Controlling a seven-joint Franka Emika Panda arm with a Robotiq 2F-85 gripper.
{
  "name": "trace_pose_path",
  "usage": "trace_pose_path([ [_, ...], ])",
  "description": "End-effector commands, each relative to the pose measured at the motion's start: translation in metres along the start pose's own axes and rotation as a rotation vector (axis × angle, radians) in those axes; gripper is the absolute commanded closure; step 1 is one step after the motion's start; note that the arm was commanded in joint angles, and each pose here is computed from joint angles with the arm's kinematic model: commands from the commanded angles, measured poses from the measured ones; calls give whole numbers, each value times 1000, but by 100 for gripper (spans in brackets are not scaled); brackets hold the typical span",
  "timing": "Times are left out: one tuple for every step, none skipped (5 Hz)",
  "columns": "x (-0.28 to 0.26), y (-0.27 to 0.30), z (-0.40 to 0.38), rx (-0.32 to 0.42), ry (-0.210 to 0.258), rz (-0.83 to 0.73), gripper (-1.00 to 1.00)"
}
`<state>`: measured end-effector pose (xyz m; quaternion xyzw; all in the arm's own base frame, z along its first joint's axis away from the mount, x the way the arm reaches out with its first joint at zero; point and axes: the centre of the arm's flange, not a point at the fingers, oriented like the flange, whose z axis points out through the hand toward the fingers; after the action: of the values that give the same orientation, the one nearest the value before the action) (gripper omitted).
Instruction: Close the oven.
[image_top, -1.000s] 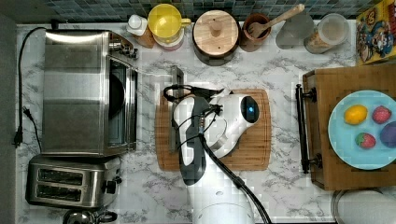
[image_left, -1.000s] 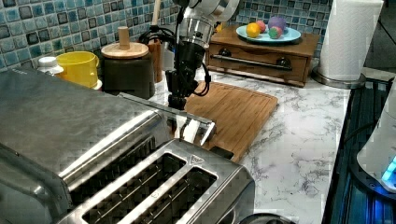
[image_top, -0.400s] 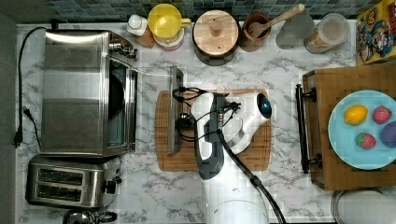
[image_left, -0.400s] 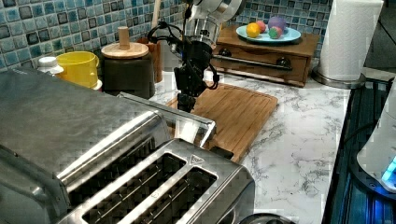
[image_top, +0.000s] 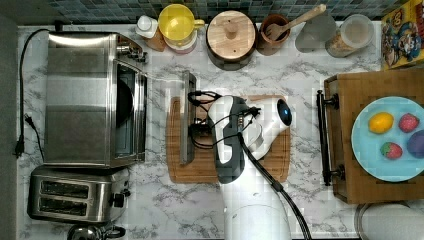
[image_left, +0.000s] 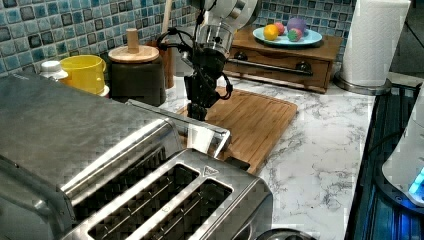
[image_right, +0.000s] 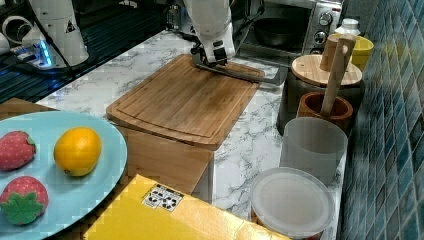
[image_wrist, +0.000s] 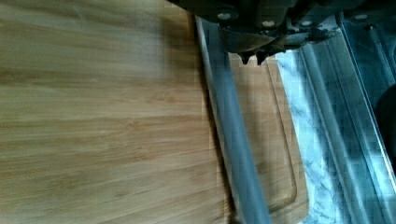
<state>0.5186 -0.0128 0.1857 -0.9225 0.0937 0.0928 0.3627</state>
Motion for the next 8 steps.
trace_pose_path([
  [-1,-189,4,89,51,-235,100],
  [-15,-228,-9,63,89,-300,100],
  [-29,-262,-5,6,118,-355,100],
  [-39,-287,-12,27,116,-373,100],
  [-51,-322,-20,-29,149,-409,100],
  [-56,-350,-7,-174,140,-407,100],
  [-64,-378,2,-301,167,-377,100],
  [-71,-405,14,-443,235,-325,100],
])
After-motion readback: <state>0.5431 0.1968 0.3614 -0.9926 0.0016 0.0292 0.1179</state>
